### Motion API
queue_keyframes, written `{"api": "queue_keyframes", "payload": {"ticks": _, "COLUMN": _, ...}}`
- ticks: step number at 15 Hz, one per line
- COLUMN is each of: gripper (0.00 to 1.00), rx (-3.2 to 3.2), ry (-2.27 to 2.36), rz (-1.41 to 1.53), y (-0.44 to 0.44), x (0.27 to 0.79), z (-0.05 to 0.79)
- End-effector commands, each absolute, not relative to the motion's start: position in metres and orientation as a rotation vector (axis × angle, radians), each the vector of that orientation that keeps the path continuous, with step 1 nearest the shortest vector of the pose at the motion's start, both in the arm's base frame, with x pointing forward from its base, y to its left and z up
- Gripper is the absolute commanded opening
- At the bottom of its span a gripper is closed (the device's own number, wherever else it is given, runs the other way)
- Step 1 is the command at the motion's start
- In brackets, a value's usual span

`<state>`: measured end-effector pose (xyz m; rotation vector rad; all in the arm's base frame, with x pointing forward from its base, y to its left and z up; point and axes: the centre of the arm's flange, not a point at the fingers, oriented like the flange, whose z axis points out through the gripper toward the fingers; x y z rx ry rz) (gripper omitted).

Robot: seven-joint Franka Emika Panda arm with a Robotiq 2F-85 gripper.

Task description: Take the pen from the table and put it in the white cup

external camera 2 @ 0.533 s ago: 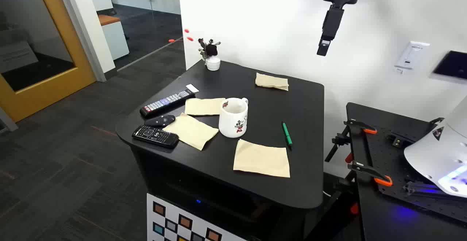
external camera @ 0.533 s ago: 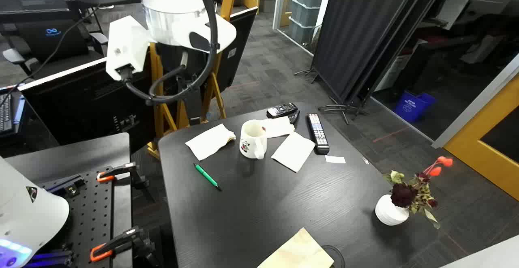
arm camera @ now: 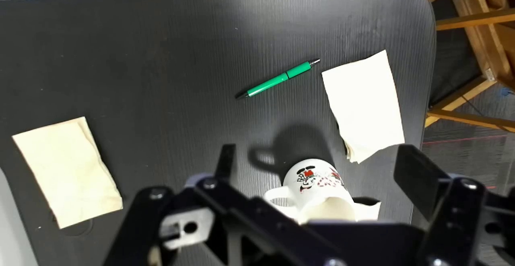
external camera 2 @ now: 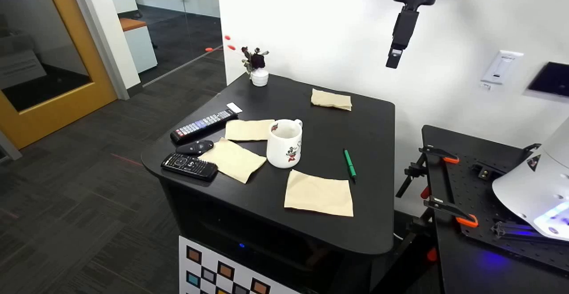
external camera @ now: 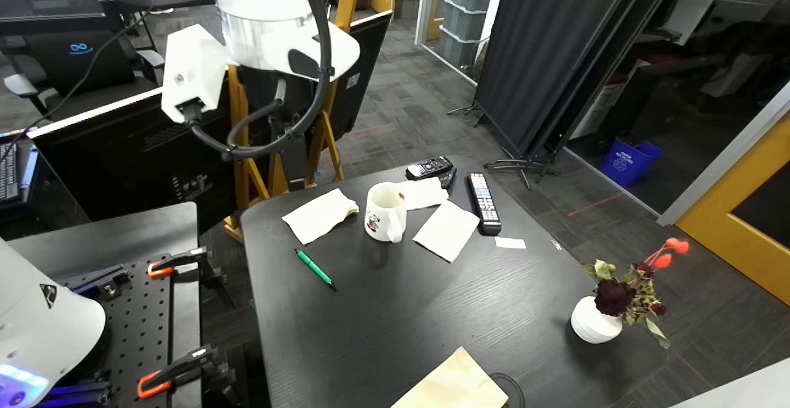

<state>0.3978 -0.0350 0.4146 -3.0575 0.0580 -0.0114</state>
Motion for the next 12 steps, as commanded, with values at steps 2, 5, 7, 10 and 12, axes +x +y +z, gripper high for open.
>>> {"api": "queue_keyframes", "payload": {"ticks": 2, "gripper": 1.0, "rx": -3.032, "ry": 0.204, "rz": 0.013, "y": -0.03, "x": 0.411, "z": 0.389}}
{"api": "queue_keyframes", "payload": {"ticks": 5, "gripper": 1.0, "rx": -3.001, "ry": 0.416, "rz": 0.033, "y": -0.016, "x": 0.415, "z": 0.36}}
{"api": "queue_keyframes", "payload": {"ticks": 7, "gripper": 1.0, "rx": -2.979, "ry": 0.575, "rz": 0.046, "y": -0.006, "x": 0.414, "z": 0.339}}
{"api": "queue_keyframes", "payload": {"ticks": 10, "gripper": 1.0, "rx": -2.929, "ry": 0.79, "rz": 0.051, "y": 0.008, "x": 0.409, "z": 0.307}}
{"api": "queue_keyframes", "payload": {"ticks": 12, "gripper": 1.0, "rx": -2.897, "ry": 0.913, "rz": 0.045, "y": 0.014, "x": 0.404, "z": 0.285}}
